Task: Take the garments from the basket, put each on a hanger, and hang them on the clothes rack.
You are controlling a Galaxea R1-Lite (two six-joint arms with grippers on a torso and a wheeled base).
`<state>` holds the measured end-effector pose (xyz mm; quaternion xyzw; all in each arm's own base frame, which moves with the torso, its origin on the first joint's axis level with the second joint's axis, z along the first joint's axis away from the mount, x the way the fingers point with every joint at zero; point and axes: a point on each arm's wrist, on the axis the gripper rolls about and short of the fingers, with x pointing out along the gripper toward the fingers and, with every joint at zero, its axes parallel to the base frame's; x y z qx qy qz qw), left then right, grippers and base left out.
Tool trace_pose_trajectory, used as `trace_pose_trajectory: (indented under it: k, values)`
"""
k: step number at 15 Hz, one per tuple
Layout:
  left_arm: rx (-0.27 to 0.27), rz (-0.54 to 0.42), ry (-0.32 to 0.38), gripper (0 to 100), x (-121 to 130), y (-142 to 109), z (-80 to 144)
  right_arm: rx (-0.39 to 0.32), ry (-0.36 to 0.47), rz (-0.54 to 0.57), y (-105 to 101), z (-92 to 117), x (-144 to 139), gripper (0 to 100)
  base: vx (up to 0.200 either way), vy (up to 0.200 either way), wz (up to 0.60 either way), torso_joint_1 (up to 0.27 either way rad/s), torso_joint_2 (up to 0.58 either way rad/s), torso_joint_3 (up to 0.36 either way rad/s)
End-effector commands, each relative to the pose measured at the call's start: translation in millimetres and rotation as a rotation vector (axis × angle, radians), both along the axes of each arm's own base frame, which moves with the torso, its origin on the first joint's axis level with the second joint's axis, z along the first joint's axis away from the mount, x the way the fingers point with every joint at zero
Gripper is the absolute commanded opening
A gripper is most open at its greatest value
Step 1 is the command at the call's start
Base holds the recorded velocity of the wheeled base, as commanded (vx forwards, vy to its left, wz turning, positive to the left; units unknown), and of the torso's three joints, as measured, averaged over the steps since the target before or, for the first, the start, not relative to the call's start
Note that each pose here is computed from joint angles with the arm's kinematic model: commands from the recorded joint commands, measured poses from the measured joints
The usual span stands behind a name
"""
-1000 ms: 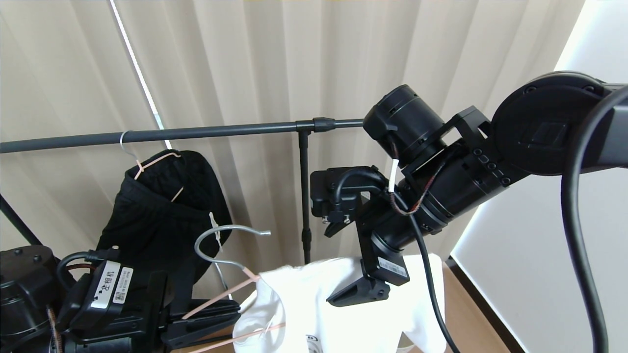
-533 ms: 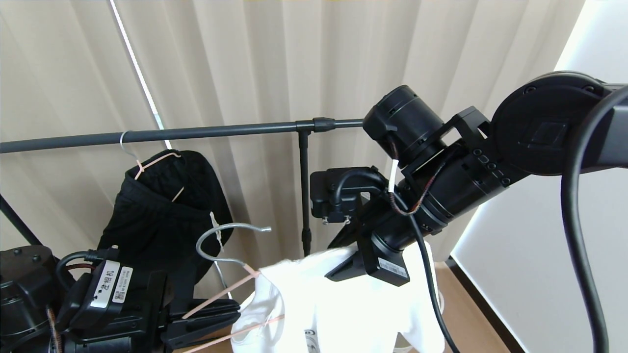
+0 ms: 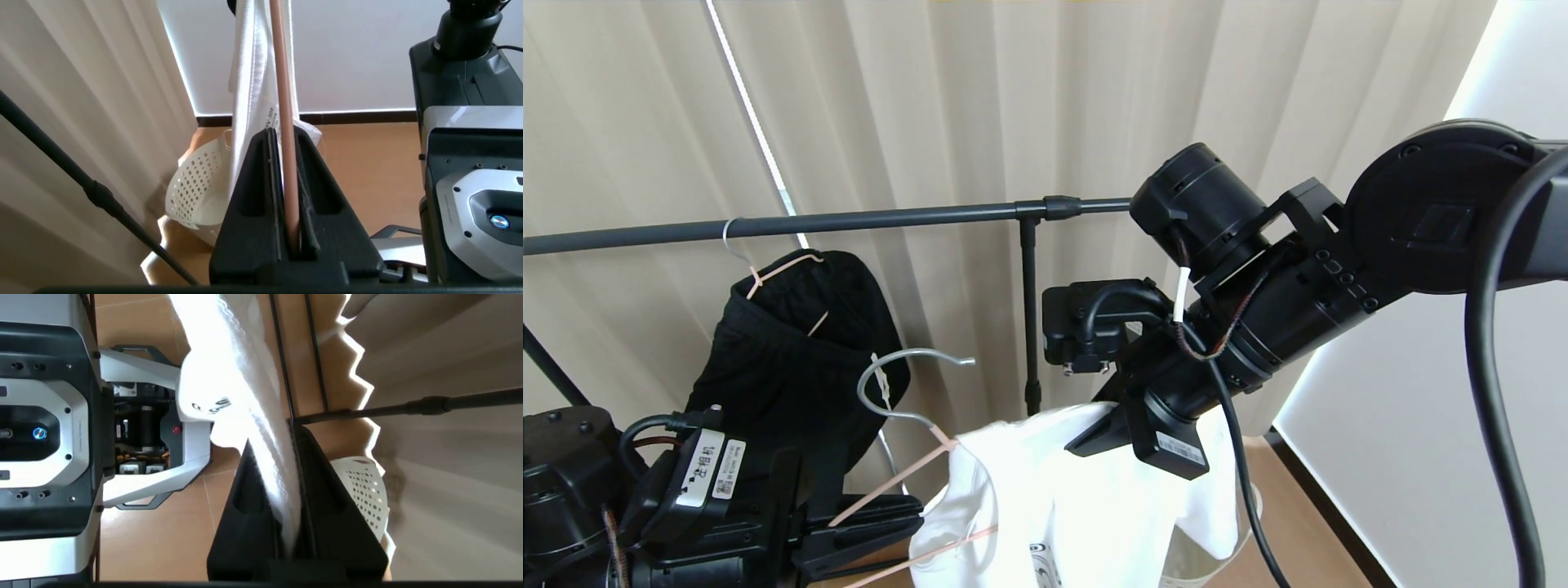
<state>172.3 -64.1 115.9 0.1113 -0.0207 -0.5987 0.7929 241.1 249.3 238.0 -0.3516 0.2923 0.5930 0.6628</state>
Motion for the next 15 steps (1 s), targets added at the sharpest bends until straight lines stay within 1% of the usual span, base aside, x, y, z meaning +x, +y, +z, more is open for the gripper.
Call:
trace_pose_trajectory:
  k: [1, 4, 11, 12, 14, 15]
  values:
    - [0.000, 0.000, 0.003, 0, 0, 0, 0, 0.001, -0.001, 0.000, -1, 1, -1, 0, 0.000, 0.000, 0.00, 0.000, 0.00, 0.000]
    - [0.000, -0.002, -0.003, 0, 0, 0, 0, 0.008, -0.010, -0.001, -3, 5, -3, 0, 0.000, 0.000, 0.00, 0.000, 0.00, 0.000]
    - [0.003, -0.007, -0.003, 0, -1, 0, -1, 0.008, -0.010, -0.001, -6, 6, -6, 0, 0.000, 0.000, 0.00, 0.000, 0.00, 0.000]
    - [0.003, -0.007, -0.002, 100, -1, 0, -1, 0.009, -0.012, -0.002, -6, 7, -6, 0, 0.000, 0.000, 0.00, 0.000, 0.00, 0.000]
    - [-0.002, -0.004, 0.003, 100, 1, 0, 0, 0.026, -0.034, -0.023, -19, 18, -10, 0, 0.000, 0.000, 0.00, 0.000, 0.00, 0.000]
    - [-0.002, -0.004, 0.001, 100, 1, 0, 0, 0.021, -0.030, -0.033, -26, 18, -12, 0, 0.000, 0.000, 0.00, 0.000, 0.00, 0.000]
